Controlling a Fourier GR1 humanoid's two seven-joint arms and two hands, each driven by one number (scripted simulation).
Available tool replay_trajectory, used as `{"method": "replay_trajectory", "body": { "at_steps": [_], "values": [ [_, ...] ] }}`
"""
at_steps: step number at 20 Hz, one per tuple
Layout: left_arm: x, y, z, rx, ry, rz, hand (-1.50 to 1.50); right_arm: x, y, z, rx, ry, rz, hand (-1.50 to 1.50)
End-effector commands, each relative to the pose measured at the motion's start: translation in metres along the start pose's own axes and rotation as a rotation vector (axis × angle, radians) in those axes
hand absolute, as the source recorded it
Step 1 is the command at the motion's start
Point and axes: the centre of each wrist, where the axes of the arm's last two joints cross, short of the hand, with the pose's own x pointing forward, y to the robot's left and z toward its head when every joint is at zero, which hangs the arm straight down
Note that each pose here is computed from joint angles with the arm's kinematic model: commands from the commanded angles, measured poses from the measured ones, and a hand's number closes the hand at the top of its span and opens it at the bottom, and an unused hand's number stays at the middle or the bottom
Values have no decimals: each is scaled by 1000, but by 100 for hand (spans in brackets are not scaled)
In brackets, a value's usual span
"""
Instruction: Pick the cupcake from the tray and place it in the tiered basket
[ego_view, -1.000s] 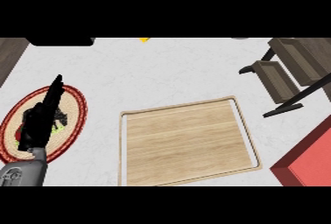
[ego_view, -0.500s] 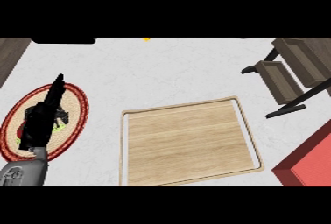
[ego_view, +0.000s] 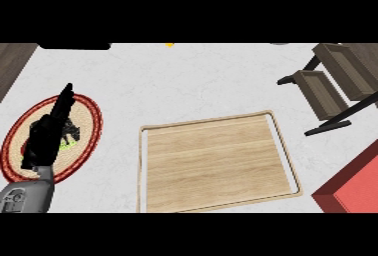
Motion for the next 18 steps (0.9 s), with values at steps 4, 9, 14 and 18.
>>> {"method": "replay_trajectory", "body": {
  "at_steps": [4, 9, 14, 18],
  "values": [
    [7, 3, -10, 1, 5, 16, 0, -39, 11, -19, 94, -45, -82, 150],
    [9, -12, -9, 5, -2, -2, 0, -52, 34, -32, 190, -43, -122, 150],
    [3, -10, 0, 14, 1, -6, 0, -71, 57, -33, 334, 139, -304, -150],
    [-12, -6, 1, 6, 14, -12, 0, -90, 77, -25, 311, 93, -335, -150]
  ]
}}
